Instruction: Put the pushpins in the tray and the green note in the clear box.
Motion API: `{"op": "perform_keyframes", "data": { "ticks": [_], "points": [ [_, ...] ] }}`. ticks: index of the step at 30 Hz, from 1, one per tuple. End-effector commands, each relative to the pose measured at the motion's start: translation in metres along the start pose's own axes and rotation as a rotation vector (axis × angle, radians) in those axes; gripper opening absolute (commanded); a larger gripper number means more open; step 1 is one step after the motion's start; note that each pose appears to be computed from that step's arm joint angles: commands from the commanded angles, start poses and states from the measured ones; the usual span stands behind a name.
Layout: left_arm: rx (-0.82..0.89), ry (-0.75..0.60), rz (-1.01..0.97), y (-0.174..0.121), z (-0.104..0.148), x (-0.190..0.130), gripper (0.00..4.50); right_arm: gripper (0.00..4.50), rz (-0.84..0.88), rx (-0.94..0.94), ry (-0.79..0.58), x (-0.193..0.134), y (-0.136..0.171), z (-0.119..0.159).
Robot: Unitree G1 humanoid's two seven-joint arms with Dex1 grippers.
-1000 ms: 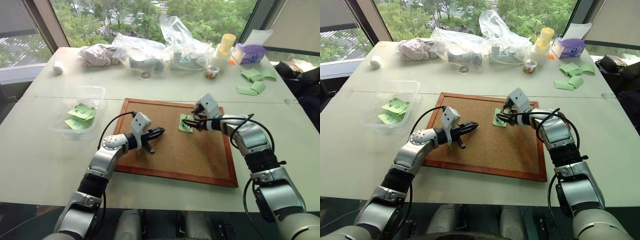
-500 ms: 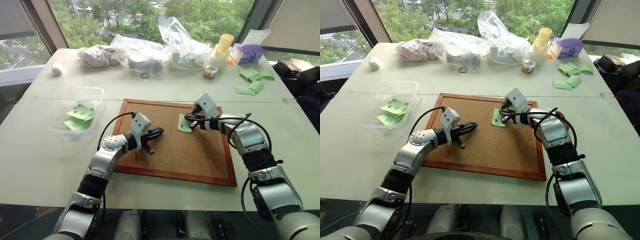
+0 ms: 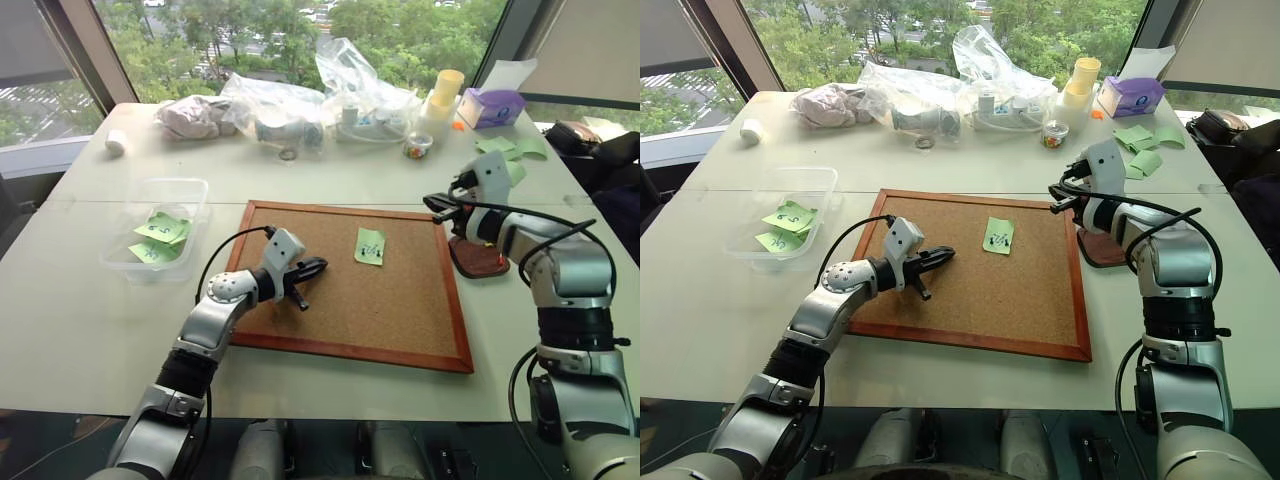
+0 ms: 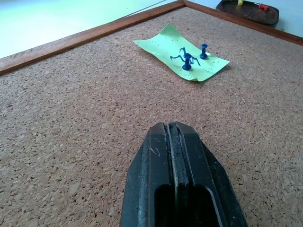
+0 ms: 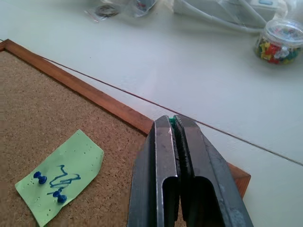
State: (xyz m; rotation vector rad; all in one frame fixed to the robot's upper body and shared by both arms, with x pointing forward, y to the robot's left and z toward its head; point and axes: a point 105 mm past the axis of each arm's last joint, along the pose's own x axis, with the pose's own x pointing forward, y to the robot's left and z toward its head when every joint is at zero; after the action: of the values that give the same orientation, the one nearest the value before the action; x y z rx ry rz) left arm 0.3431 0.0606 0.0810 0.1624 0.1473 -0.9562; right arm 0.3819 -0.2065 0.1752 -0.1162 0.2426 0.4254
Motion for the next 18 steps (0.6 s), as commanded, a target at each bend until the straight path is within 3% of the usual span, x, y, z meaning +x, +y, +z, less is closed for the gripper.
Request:
{"op": "perform_keyframes", "data": {
  "ticks": [1, 8, 17, 18],
  "points": [
    [-0.055, 0.111, -0.004, -0.006, -0.035, -0.003, 0.0, 0.03, -0.095, -0.019, -0.038, -0.022, -0.022, 0.01],
    [-0.046, 0.115, -0.008, -0.006, -0.036, -0.002, 0.0, 0.03, -0.242, -0.002, 0.1, -0.049, -0.059, -0.037],
    [-0.046, 0.116, -0.012, -0.007, -0.037, -0.004, 0.0, 0.03, -0.241, 0.045, 0.169, -0.057, -0.06, -0.069],
    [-0.046, 0.117, -0.012, -0.007, -0.037, -0.004, 0.0, 0.57, -0.242, 0.046, 0.166, -0.058, -0.06, -0.069]
  ]
}}
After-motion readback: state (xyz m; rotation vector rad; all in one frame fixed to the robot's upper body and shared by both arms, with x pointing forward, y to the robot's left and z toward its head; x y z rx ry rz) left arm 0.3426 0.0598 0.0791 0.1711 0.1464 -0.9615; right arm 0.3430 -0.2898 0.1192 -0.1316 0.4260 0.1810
